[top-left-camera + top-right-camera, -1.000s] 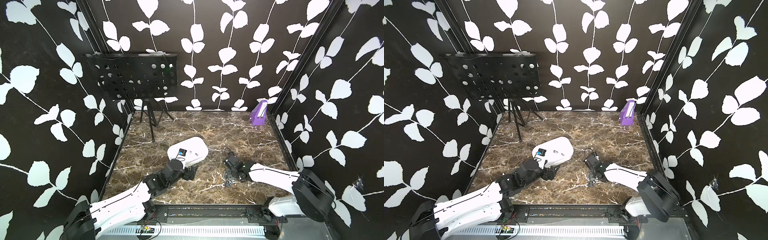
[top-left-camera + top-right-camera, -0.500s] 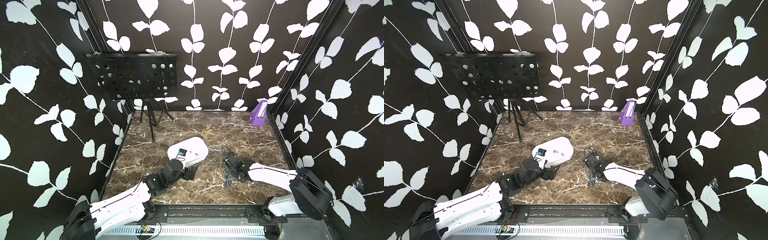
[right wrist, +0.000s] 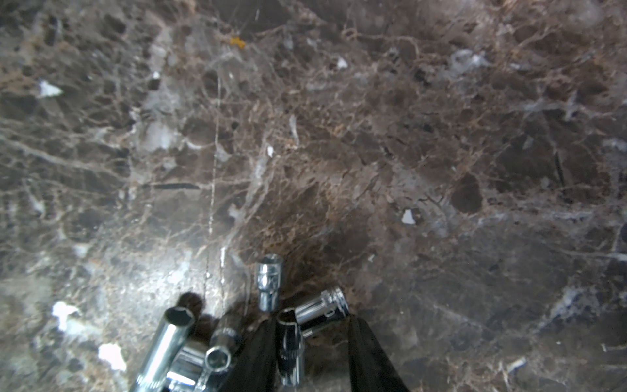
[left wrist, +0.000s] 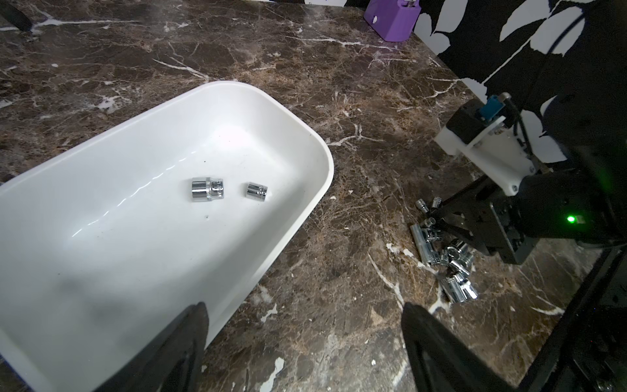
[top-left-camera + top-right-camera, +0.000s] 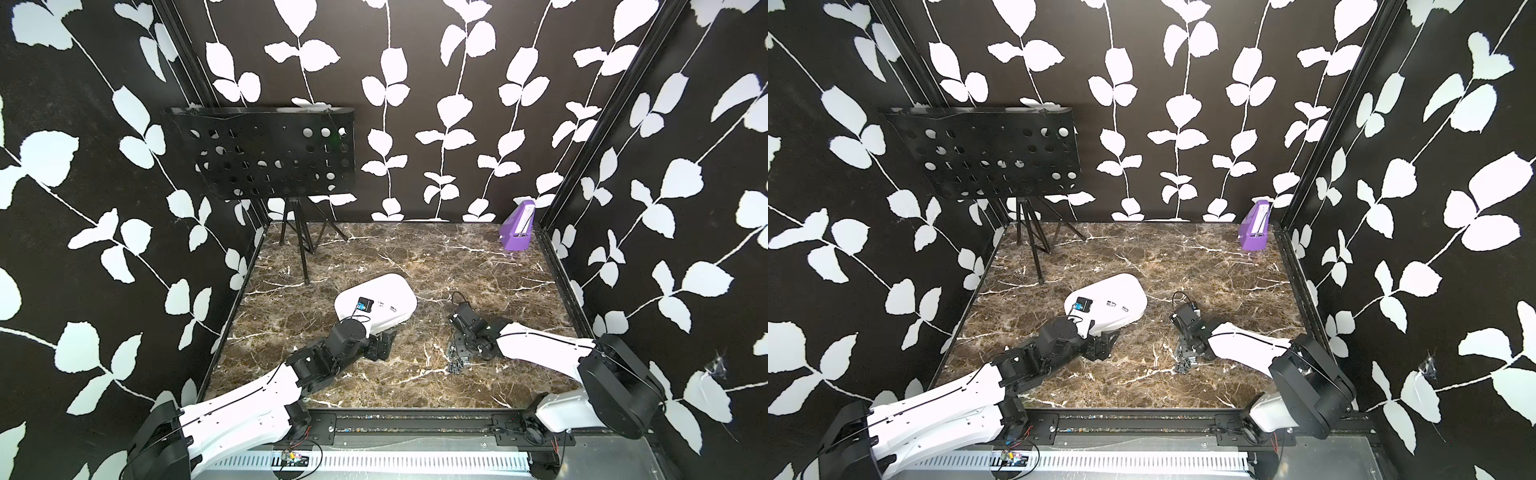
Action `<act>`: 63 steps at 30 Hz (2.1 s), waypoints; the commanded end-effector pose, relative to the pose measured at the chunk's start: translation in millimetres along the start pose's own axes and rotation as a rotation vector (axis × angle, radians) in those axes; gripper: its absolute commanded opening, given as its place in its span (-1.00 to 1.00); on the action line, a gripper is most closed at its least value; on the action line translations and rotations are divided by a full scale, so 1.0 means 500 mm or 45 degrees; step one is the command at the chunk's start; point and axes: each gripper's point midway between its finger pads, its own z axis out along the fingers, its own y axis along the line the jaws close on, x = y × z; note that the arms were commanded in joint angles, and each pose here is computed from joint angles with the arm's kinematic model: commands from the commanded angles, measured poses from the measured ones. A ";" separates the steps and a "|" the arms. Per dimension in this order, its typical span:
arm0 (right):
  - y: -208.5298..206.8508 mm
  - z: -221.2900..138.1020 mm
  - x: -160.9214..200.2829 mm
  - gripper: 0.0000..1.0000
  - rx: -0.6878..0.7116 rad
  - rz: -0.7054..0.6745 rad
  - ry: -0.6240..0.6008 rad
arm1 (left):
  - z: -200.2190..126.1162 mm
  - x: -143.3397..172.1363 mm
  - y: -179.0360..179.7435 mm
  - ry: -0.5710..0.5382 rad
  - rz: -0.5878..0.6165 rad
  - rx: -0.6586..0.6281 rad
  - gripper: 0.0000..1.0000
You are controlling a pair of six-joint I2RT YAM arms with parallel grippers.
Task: Put the socket on the desktop into the storage box
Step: Pick up the socket head from the center of the board.
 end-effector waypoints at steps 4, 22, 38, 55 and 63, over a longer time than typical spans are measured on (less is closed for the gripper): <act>-0.008 0.014 0.004 -0.23 0.016 0.009 0.039 | -0.005 0.003 -0.001 -0.002 -0.003 0.005 0.79; 0.006 0.027 0.000 -0.29 -0.052 0.029 0.067 | -0.007 0.001 -0.001 -0.012 -0.006 0.008 0.79; 0.026 0.014 -0.030 -0.22 -0.117 0.022 -0.005 | -0.007 0.001 -0.002 -0.013 -0.008 0.011 0.79; 0.001 -0.025 -0.044 -0.23 -0.114 0.107 -0.150 | -0.006 0.001 -0.003 -0.012 -0.009 0.013 0.79; 0.008 -0.016 -0.054 -0.27 -0.125 0.159 -0.163 | -0.003 0.002 -0.002 -0.009 -0.006 0.010 0.79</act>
